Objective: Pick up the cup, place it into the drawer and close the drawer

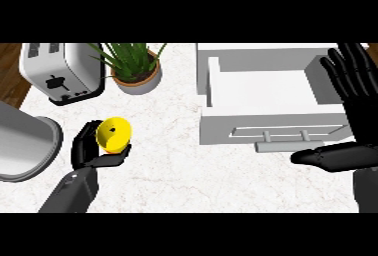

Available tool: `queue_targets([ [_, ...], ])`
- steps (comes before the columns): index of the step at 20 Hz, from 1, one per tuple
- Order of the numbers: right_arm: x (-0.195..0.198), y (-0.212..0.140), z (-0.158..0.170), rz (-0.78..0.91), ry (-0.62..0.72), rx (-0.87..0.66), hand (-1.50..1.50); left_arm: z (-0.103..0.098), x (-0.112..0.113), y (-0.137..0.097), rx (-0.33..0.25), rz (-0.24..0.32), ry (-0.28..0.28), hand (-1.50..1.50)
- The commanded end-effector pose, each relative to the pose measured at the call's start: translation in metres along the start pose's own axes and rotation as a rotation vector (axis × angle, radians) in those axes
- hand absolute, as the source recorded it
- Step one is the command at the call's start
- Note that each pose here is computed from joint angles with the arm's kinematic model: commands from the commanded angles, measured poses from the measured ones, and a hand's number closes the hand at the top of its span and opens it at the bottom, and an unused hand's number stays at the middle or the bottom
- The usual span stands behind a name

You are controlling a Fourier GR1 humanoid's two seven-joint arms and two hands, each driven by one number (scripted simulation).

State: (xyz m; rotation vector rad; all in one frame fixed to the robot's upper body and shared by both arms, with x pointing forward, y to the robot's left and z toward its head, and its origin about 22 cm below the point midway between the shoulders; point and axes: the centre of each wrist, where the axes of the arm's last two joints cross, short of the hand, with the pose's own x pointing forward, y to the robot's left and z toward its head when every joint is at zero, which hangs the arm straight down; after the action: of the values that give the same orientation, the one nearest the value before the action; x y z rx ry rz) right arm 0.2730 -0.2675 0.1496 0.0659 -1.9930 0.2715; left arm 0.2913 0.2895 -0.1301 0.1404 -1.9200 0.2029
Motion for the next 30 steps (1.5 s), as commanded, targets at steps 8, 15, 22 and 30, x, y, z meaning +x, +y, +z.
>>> queue_targets([
  [8, -0.003, -0.006, 0.011, 0.036, 0.019, -0.012, -1.50, -0.090, 0.045, -0.100, -0.252, 0.187, -0.211, 1.50],
  [15, -0.005, -0.001, 0.005, 0.021, 0.022, -0.035, -1.50, -0.132, 0.104, -0.164, -0.397, 0.194, -0.223, 1.50],
  [22, -0.014, 0.015, -0.004, 0.045, 0.025, -0.044, -1.50, -0.171, 0.191, -0.225, -0.418, 0.166, -0.217, 1.50],
  [30, -0.011, -0.020, 0.014, 0.032, 0.012, -0.038, -1.50, -0.188, 0.232, -0.284, -0.405, 0.032, -0.123, 1.50],
])
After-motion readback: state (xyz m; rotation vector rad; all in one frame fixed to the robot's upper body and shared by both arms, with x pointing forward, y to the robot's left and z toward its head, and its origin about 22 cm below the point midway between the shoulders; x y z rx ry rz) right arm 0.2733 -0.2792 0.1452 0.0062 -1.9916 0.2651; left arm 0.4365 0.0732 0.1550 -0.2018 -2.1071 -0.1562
